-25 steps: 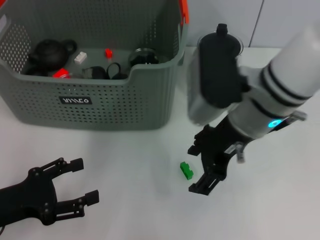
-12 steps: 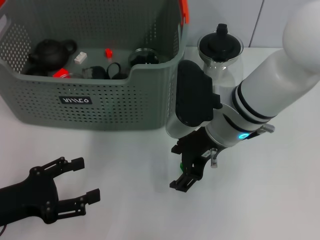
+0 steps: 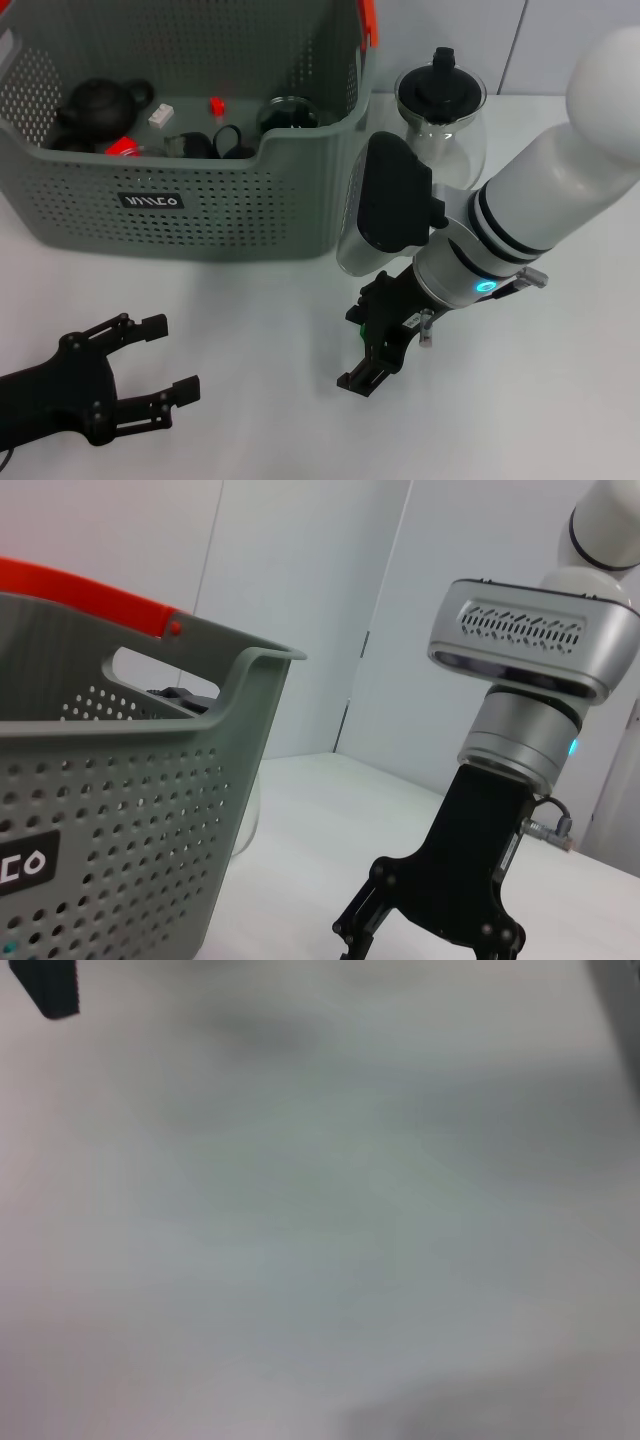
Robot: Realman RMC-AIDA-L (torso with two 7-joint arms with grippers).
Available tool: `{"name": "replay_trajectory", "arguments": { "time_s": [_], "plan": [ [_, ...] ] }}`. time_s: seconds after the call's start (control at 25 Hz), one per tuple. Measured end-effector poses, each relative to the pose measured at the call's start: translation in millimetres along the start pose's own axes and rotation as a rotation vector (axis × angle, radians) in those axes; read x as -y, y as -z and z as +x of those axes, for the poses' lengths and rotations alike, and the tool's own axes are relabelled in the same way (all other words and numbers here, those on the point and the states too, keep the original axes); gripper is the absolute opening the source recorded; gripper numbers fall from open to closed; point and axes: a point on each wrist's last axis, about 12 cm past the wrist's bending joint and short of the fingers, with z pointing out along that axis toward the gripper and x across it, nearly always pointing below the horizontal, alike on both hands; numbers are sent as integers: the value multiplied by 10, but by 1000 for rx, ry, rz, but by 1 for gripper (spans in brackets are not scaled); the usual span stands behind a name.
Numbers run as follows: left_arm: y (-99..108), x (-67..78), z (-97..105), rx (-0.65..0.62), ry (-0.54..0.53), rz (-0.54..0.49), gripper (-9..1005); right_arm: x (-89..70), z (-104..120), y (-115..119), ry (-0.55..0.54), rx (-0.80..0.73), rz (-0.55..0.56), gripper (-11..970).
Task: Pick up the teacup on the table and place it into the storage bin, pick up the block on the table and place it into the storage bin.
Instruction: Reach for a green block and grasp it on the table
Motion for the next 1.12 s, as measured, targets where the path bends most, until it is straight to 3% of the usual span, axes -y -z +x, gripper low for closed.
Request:
{"name": "replay_trajectory", "arguments": {
  "time_s": [0.76,1.12],
  "plan": [
    [-1,2,2,1,1,0,920,-17,142,112,-67,-74,-40,911],
    [-8,-3,-6,1,0,2,920,-37,165,151,-49,-81,-12,912]
  ]
}}
